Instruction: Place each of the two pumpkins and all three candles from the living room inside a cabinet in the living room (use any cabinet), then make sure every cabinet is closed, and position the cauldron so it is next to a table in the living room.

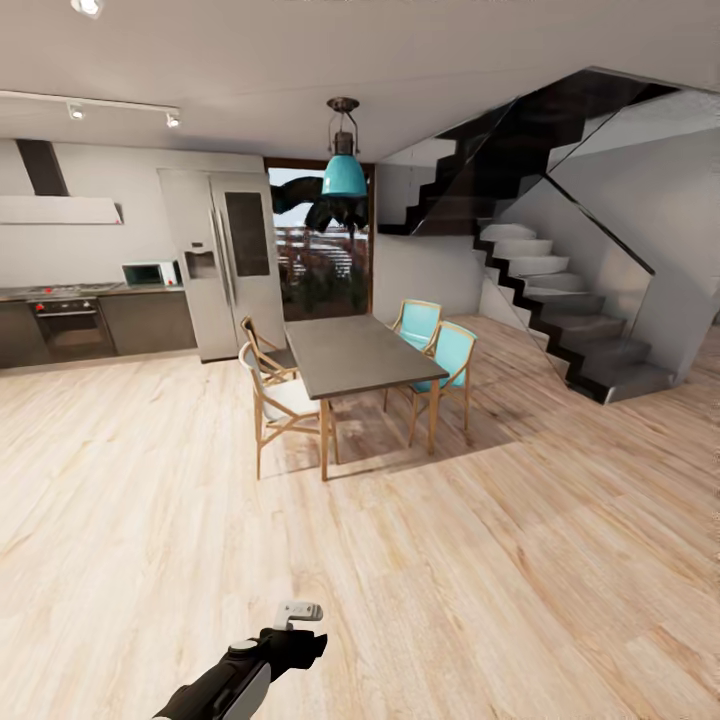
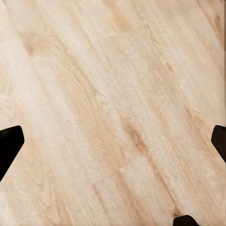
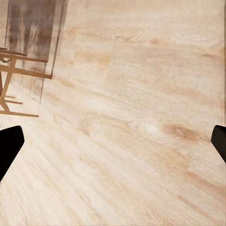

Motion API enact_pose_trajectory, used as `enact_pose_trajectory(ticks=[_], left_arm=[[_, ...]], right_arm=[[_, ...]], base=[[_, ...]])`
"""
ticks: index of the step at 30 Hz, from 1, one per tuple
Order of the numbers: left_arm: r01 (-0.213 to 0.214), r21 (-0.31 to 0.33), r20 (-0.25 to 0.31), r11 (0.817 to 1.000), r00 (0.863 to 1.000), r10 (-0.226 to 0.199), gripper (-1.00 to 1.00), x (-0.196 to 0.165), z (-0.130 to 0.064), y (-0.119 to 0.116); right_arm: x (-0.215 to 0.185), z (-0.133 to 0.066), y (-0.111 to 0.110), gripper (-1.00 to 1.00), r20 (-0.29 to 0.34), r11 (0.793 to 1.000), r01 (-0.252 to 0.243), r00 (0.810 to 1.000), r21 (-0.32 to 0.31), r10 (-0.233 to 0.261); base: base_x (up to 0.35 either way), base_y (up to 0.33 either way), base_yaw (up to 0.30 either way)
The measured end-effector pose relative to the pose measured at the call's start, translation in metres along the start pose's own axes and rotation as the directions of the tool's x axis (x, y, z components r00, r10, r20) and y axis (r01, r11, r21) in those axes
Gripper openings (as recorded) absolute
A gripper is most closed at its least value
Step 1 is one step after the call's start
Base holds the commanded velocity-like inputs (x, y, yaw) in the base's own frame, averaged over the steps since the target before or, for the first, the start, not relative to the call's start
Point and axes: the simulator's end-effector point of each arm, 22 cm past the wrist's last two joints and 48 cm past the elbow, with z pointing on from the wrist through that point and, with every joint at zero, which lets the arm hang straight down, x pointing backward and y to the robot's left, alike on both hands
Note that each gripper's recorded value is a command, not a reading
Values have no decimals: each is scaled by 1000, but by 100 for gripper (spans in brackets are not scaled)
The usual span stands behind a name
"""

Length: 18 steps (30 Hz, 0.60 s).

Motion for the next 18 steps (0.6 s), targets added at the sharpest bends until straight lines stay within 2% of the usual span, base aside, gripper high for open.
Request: enact_pose_trajectory(ticks=[18], left_arm=[[-6, -1, 18, 1000, 1000, 7, 100, -8, -4, -1]], right_arm=[[3, 1, 9, 100, 4, 1000, -5, 1000, -20, 5]], base=[[0, 0, -186]])
